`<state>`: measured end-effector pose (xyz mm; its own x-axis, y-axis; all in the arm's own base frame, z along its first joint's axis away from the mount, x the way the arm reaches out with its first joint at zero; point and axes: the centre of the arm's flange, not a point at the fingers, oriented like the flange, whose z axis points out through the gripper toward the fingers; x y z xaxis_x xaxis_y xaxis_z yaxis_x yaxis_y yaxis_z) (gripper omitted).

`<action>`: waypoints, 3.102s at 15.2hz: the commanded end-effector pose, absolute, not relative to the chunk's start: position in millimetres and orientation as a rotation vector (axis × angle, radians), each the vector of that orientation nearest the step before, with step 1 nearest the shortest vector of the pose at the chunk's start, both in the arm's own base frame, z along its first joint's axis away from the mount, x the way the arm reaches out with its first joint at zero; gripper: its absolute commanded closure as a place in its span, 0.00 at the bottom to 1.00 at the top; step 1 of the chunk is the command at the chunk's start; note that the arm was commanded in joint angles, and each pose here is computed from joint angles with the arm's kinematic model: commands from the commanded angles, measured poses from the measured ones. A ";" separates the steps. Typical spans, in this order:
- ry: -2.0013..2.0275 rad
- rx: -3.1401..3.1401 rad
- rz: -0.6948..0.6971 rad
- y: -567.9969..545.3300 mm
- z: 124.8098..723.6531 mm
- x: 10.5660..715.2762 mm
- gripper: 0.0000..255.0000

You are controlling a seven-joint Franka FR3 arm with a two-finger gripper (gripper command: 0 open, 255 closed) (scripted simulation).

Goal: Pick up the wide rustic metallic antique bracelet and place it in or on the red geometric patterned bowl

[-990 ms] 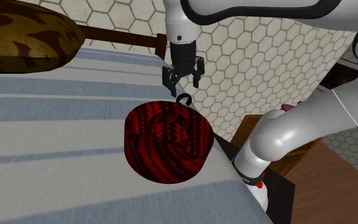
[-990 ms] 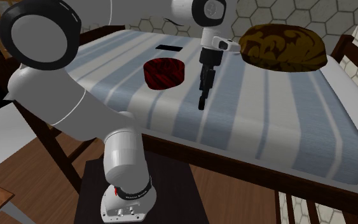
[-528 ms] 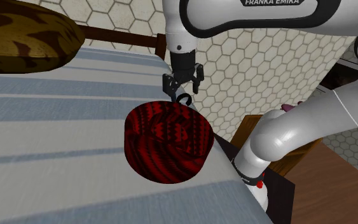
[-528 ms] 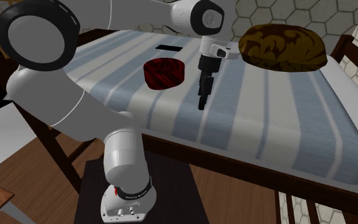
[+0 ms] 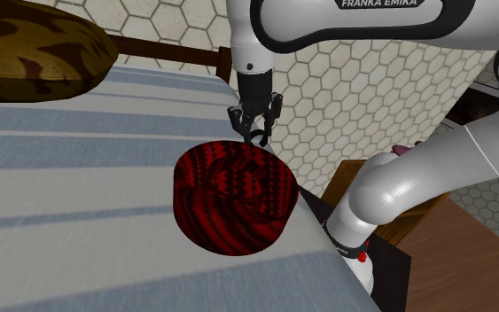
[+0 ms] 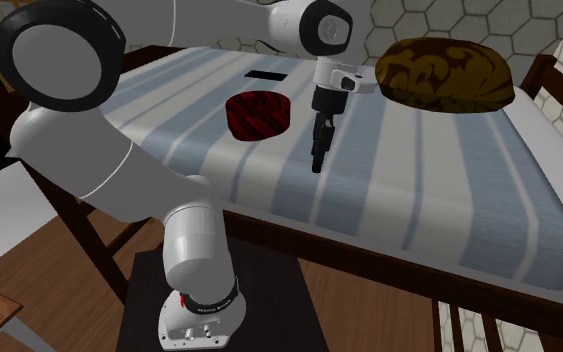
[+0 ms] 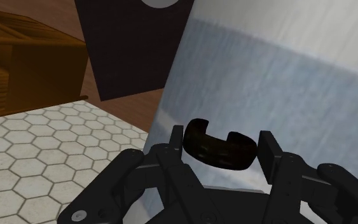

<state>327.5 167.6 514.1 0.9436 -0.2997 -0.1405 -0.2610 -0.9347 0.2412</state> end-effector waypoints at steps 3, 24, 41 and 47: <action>-0.420 2.879 -0.258 167.6 514.1 327.5 1.00; -0.420 2.879 -0.258 167.5 603.8 327.5 1.00; -0.420 2.879 -0.258 179.3 685.2 321.6 1.00; -0.420 2.879 -0.258 250.2 689.0 286.3 1.00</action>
<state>292.1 235.6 689.7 0.9441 -0.2982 -0.1402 -0.2596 -0.9351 0.2411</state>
